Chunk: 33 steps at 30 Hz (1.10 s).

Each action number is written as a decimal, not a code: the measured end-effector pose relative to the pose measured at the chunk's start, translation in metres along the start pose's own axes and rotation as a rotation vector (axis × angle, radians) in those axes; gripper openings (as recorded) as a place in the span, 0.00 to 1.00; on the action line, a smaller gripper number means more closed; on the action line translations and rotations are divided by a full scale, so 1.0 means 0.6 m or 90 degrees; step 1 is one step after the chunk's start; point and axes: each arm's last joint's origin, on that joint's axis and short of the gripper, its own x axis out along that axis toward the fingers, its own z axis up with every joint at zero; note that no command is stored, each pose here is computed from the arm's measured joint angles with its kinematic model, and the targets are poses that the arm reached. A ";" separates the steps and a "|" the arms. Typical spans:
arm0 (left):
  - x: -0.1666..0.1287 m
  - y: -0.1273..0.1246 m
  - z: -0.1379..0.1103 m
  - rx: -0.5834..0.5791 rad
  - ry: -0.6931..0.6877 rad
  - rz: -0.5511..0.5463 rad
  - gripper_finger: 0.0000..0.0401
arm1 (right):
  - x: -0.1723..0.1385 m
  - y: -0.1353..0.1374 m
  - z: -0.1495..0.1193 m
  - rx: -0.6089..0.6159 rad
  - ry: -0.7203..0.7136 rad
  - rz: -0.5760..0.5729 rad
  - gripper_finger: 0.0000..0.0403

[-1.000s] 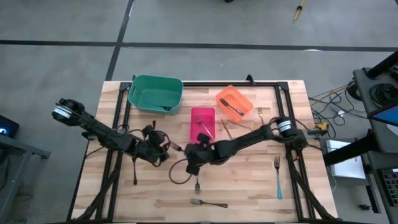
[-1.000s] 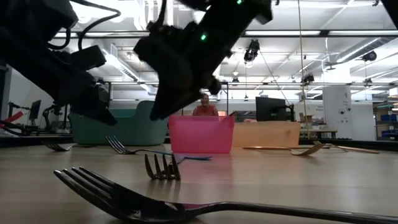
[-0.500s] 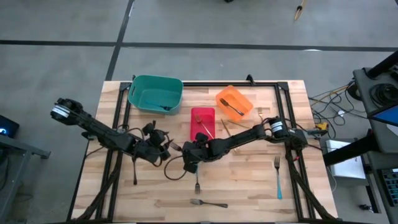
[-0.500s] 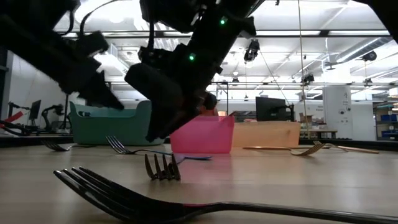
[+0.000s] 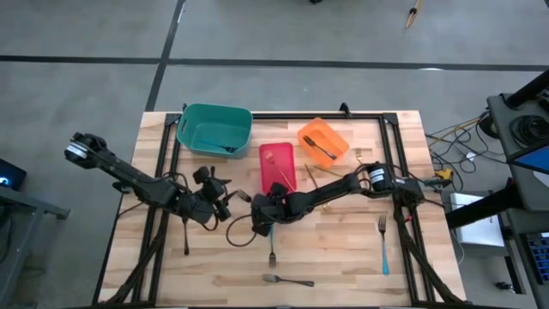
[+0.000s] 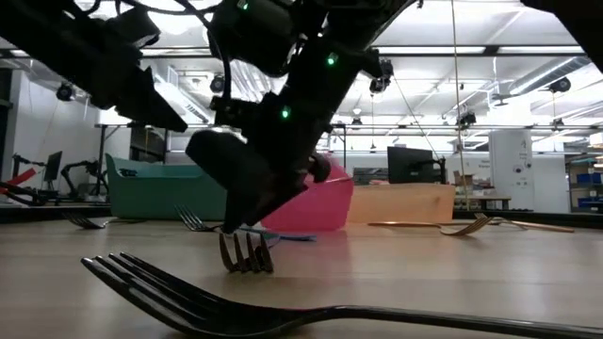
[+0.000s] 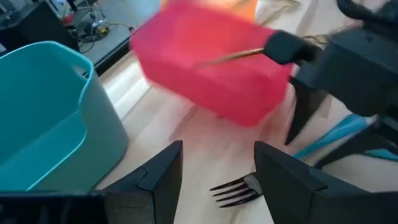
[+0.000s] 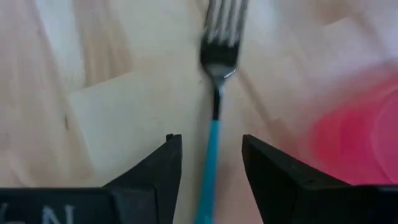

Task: Sort silverware by color (type)
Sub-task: Put the blue fork into the green bin

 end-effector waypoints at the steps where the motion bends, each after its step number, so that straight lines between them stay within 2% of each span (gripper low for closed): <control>1: -0.001 0.001 -0.001 -0.005 -0.001 0.001 0.44 | 0.002 0.000 -0.001 0.001 -0.002 -0.001 0.38; 11: -0.007 0.006 -0.009 -0.016 0.002 -0.008 0.44 | 0.003 -0.003 0.006 0.025 -0.013 0.009 0.30; 18: -0.008 0.005 -0.009 -0.018 0.003 -0.013 0.44 | -0.011 -0.002 0.019 0.002 -0.008 0.006 0.31; 25: -0.009 0.004 -0.007 -0.021 -0.001 -0.011 0.44 | -0.039 0.001 0.054 -0.025 -0.012 -0.003 0.30; 29: -0.009 0.004 -0.007 -0.021 -0.002 -0.010 0.44 | -0.057 0.005 0.078 -0.007 -0.036 0.010 0.31; 33: -0.009 0.005 -0.008 -0.019 0.000 -0.009 0.44 | -0.075 0.013 0.096 0.061 -0.049 0.028 0.32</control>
